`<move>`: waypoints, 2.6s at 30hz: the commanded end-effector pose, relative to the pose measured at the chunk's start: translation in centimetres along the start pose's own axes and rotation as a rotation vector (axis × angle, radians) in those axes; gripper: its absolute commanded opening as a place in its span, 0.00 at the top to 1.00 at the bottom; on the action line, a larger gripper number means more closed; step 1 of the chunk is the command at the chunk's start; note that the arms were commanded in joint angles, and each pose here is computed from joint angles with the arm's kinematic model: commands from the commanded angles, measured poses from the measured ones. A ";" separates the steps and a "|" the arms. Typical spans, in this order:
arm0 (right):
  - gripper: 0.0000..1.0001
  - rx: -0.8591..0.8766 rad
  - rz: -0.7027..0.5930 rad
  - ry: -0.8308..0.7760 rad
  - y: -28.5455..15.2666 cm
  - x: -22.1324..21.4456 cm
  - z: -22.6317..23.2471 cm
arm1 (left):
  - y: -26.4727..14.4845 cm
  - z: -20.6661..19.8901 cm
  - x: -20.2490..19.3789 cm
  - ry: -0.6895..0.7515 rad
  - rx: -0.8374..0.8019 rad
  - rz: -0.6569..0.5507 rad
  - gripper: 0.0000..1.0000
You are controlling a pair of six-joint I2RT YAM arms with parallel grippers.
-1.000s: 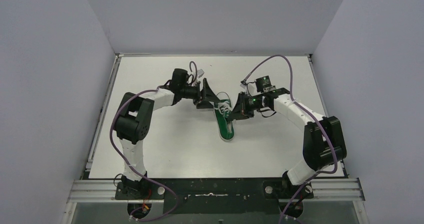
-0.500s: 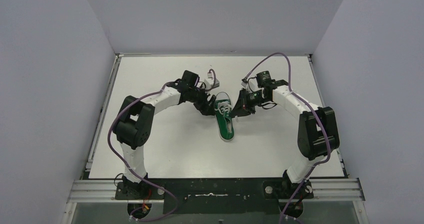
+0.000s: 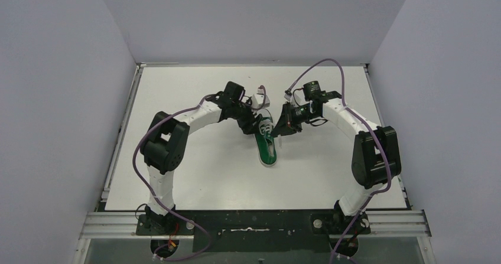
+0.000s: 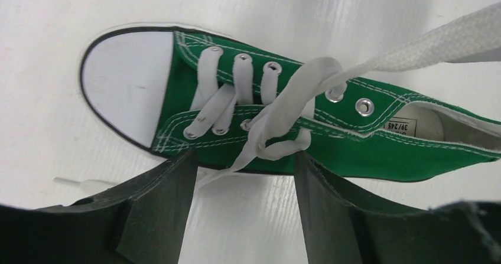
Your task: Tie the shoes
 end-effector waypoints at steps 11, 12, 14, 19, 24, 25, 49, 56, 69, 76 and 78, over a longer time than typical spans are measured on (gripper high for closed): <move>1.00 0.033 -0.025 -0.042 -0.9 -0.7 1.6 | 1.1 1.5 -0.6 0.022 0.108 0.122 0.91; 1.00 0.030 -0.033 -0.040 -1.1 -0.7 1.6 | 0.8 1.4 -0.6 0.024 0.119 0.121 1.00; 1.00 0.021 -0.043 -0.032 -1.5 -1.0 1.7 | -0.1 1.5 -0.4 0.029 0.154 0.127 1.00; 1.00 -0.100 -0.077 0.006 -3.2 -1.8 1.0 | -3.4 0.4 0.7 -0.108 0.233 0.154 1.00; 1.00 -0.264 -0.088 0.027 -5.4 -2.5 -0.9 | -5.8 -3.2 1.0 -0.373 0.200 0.158 1.00; 1.00 -0.296 -0.102 0.019 -5.8 -2.2 -1.3 | -6.0 -3.9 0.9 -0.430 0.196 0.162 1.00; 1.00 -0.667 -0.523 0.251 -7.6 9.0 -14.9 | -8.9 -5.7 -10.3 -0.965 0.443 0.652 1.00; 1.00 -0.592 -0.475 0.149 -7.2 8.5 -13.6 | -8.1 -6.6 -8.7 -0.898 0.314 0.512 0.97; 1.00 -0.477 -0.351 0.011 -5.4 7.2 -10.4 | -5.0 -4.0 0.3 -0.442 0.134 0.106 0.47; 1.00 -0.469 -0.332 0.025 -5.0 6.4 -10.8 | -1.0 -2.5 0.5 -0.345 0.079 0.125 0.54; 1.00 -0.462 -0.329 0.028 -4.9 6.3 -10.6 | -0.3 -2.9 0.1 -0.357 0.045 0.135 0.55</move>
Point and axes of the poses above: each gripper's point midway between its finger pads, its own y axis out along the fingers, its own z axis along the line the jaws close on, x = y × z, the point moved 4 cm from there along -y, back along the fingers, and after that the axes turned 13 degrees about y, right-handed, at the moved point
